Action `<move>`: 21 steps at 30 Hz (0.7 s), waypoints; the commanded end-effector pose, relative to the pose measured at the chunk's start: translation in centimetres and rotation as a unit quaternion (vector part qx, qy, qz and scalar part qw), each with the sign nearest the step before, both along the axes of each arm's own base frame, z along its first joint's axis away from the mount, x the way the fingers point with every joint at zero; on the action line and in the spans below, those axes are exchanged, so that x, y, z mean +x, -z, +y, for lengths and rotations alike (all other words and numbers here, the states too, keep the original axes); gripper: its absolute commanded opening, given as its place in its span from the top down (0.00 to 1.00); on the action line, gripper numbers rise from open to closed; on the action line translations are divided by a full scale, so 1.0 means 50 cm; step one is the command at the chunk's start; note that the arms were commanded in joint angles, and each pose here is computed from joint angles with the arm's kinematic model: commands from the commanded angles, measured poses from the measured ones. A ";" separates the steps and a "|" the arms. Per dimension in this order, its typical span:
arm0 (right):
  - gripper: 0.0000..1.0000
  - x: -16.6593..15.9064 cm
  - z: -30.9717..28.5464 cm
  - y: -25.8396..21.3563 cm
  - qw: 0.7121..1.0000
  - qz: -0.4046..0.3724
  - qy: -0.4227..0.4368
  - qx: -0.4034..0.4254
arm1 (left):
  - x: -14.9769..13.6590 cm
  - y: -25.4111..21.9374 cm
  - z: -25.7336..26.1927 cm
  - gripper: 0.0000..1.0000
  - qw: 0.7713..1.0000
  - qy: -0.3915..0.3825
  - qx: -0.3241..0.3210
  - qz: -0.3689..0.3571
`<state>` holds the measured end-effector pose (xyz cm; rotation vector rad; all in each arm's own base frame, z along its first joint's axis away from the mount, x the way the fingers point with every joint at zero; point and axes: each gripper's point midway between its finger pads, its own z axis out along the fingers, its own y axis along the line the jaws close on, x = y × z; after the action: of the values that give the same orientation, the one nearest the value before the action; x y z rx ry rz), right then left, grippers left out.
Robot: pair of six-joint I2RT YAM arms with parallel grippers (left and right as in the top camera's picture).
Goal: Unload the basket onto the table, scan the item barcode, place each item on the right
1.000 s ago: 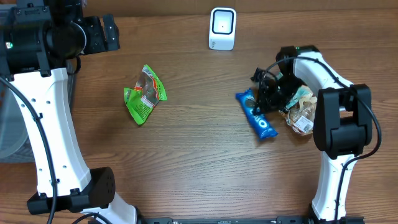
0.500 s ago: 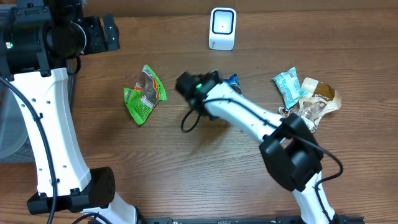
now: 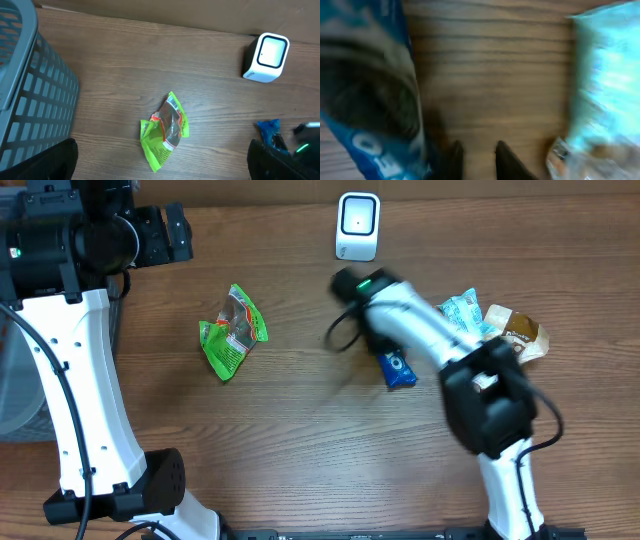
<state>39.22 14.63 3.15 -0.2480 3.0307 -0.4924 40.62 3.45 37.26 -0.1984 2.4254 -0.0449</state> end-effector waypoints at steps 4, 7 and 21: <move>0.56 0.002 0.058 -0.028 0.944 0.084 -0.083 0.309 | 0.004 0.004 0.001 0.00 1.000 -0.005 -0.002 0.002; 0.51 -0.025 0.079 -0.032 0.904 0.107 -0.134 0.391 | 0.004 0.004 0.001 0.00 1.000 -0.005 -0.002 0.002; 0.69 0.056 0.127 0.002 0.883 0.036 0.041 0.467 | 0.004 0.004 0.001 0.00 1.000 -0.005 -0.002 0.002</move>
<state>40.11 21.11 1.90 -0.4142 2.9164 1.0058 40.61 3.45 37.25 -0.1985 2.4257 -0.0450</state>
